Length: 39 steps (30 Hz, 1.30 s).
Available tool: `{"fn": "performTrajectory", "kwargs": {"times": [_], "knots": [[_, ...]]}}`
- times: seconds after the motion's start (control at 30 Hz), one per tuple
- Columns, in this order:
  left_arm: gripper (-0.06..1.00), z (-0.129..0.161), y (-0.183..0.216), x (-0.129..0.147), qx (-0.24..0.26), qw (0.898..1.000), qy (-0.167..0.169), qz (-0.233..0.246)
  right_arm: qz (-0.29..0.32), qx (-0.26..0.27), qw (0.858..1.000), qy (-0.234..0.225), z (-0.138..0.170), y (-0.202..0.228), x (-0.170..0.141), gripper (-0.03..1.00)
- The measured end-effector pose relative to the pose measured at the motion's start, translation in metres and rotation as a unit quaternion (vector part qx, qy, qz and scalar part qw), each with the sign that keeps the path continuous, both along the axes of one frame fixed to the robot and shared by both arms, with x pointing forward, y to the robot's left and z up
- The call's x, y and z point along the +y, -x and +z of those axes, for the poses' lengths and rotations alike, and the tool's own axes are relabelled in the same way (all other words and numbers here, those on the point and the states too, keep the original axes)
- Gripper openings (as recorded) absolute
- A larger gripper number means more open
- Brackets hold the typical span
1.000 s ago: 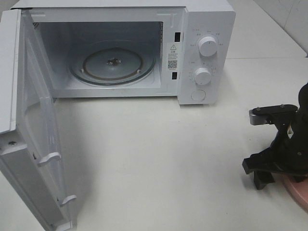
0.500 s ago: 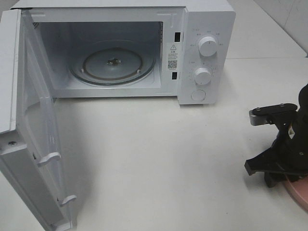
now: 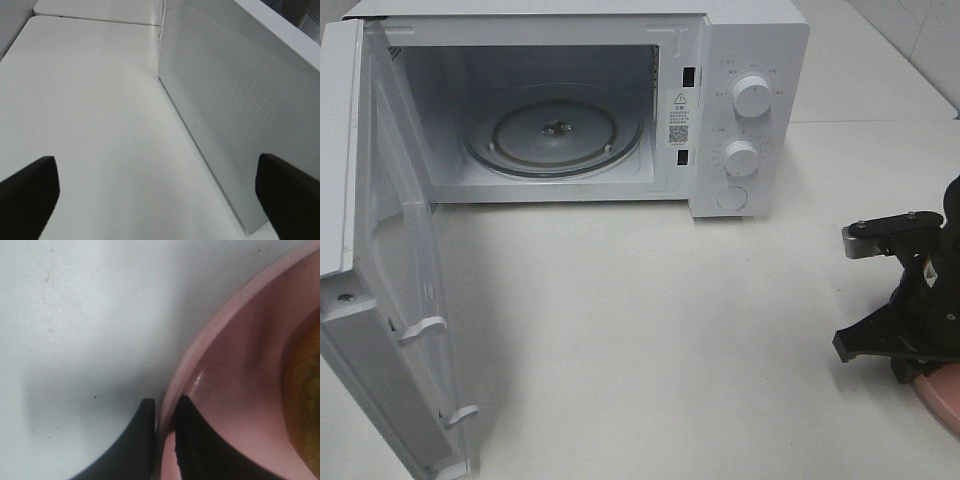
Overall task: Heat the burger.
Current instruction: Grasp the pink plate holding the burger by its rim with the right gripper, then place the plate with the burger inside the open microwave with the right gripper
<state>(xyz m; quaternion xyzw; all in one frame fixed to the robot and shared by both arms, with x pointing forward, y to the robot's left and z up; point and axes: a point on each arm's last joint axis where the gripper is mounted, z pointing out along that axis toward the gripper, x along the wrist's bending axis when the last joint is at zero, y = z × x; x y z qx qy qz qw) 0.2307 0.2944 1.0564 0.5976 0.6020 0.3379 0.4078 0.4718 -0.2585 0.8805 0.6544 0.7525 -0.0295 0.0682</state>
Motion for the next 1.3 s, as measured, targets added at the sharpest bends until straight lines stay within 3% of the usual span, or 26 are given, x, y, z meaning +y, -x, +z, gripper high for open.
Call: {"fn": "performTrajectory", "kwargs": {"times": [0.53, 1.3], "knots": [[0.99, 0.000, 0.000, 0.000, 0.000, 1.000, 0.000, 0.000, -0.022, -0.019, 0.999, 0.013, 0.006, -0.001, -0.003, 0.07], [0.99, 0.000, 0.000, 0.000, 0.000, 1.000, 0.000, 0.000, -0.025, -0.050, 0.995, 0.082, 0.029, 0.006, -0.002, 0.03]]}}
